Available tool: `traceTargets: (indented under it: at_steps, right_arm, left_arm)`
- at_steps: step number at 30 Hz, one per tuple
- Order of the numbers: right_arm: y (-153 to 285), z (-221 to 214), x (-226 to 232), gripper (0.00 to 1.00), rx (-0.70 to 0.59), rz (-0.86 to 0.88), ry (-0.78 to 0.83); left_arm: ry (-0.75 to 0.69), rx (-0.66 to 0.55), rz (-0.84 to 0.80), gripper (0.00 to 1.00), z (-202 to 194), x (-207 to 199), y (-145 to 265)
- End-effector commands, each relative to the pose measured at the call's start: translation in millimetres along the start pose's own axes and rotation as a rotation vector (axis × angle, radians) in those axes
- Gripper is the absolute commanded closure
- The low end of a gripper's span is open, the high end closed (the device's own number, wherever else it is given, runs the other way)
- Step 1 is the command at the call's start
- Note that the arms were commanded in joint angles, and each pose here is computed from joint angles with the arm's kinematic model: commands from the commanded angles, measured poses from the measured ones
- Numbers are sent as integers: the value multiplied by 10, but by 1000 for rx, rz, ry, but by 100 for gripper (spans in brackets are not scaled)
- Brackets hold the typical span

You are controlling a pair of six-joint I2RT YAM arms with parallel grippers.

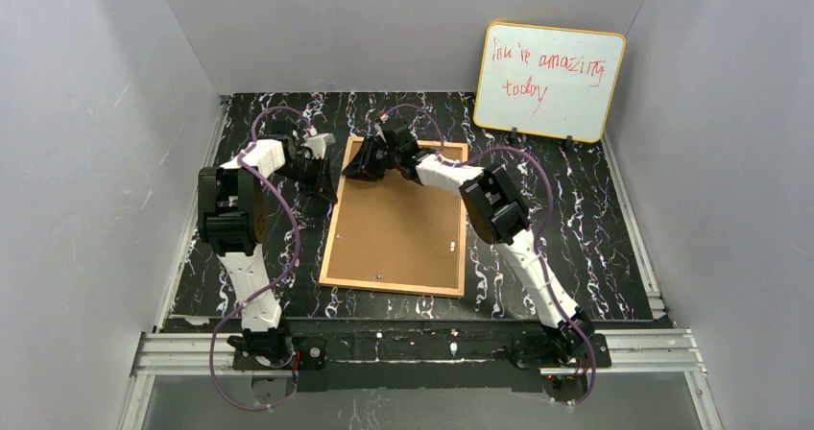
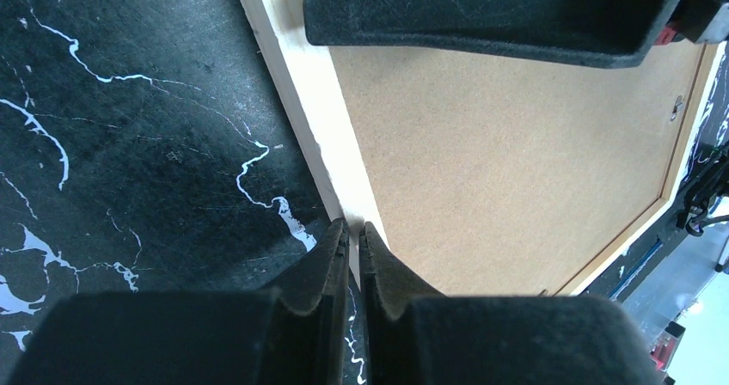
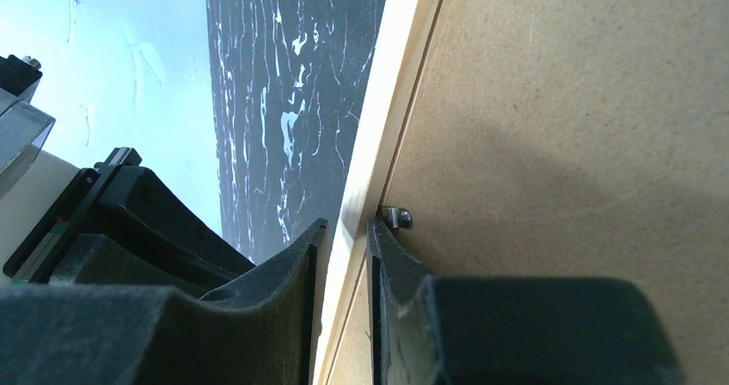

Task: Put the photo into the frame
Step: Install the photo frame at the center of the board.

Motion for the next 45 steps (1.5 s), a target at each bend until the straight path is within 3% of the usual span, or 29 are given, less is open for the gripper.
traceTargets:
  at_steps: [1, 7, 14, 27, 45]
  right_arm:
    - [34, 84, 57, 68, -36, 9, 21]
    - [649, 400, 311, 52, -139, 58, -9]
    - [878, 368, 230, 48, -110, -41, 16]
    - [1403, 768, -611, 50, -241, -415, 24]
    - [1242, 884, -1060, 54, -268, -446, -34]
  left_arm:
    - [-7, 94, 85, 98, -253, 201, -134]
    - [-5, 87, 77, 98, -230, 205, -82]
    - [-7, 94, 74, 98, -273, 214, -81]
    - [-11, 100, 63, 99, -300, 208, -88]
    - [-2, 100, 59, 99, -270, 219, -114]
Point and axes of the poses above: each gripper's point midway between its finger pads, its own y axis back along the fingers, its own x axis along the line the jaws close on, z = x × y, the point moved 4 cm from there along y, back along the fingers, and after that the axes turned 9 degrees about y, right-handed, at the moved point
